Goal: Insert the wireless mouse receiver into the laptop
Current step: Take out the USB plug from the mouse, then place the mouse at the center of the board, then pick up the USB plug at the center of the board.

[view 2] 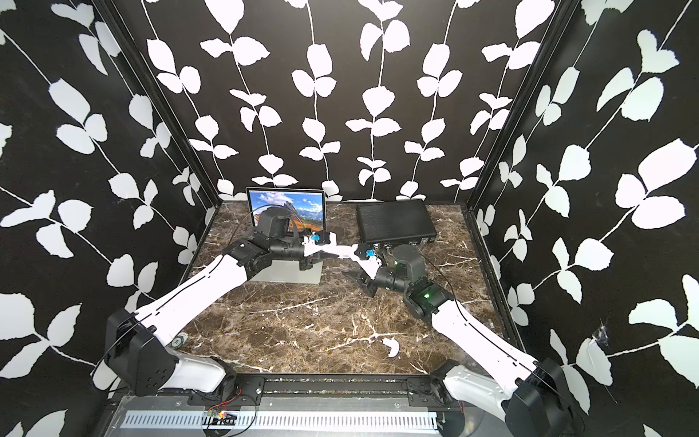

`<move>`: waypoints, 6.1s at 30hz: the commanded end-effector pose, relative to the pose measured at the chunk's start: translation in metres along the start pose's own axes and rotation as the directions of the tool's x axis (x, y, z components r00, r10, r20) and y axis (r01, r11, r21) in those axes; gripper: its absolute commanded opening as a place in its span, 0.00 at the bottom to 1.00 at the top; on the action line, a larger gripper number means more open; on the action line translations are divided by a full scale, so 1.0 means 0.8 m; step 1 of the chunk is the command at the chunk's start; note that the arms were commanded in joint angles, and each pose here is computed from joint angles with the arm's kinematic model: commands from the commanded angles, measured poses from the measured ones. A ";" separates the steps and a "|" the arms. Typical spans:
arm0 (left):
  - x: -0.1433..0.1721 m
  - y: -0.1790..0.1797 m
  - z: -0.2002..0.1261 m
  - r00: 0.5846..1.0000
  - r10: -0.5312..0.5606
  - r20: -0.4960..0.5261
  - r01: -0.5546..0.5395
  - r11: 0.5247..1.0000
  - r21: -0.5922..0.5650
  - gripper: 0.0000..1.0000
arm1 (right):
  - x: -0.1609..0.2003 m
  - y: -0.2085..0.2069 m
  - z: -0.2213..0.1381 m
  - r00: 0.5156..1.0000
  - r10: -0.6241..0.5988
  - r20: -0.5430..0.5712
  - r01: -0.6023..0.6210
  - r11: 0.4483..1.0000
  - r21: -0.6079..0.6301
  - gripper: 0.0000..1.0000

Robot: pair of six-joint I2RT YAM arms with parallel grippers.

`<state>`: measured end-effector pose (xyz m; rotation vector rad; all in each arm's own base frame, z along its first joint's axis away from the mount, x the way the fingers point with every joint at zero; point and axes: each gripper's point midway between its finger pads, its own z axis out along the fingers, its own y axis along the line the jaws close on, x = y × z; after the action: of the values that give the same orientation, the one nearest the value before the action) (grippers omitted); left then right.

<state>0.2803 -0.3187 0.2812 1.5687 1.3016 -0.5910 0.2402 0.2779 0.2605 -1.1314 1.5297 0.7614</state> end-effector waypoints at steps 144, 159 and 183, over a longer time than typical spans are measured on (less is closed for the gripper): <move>0.320 -0.110 -0.132 0.110 -0.919 -0.379 0.455 0.385 -0.803 0.91 | 0.101 -0.071 -0.015 0.793 0.561 -0.236 -0.530 0.828 0.184 0.76; 0.381 -0.083 -0.097 0.047 -0.894 -0.445 0.470 0.413 -0.780 0.64 | 0.104 -0.068 -0.026 0.809 0.540 -0.232 -0.500 0.840 0.210 0.76; 0.411 -0.085 -0.081 -0.024 -0.839 -0.544 0.471 0.470 -0.746 0.30 | 0.109 -0.066 -0.025 0.804 0.546 -0.237 -0.509 0.837 0.203 0.74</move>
<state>0.3152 -0.1274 0.0192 0.6553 2.9159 0.0255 0.2815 0.2162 0.1866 -0.7168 2.1789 0.8701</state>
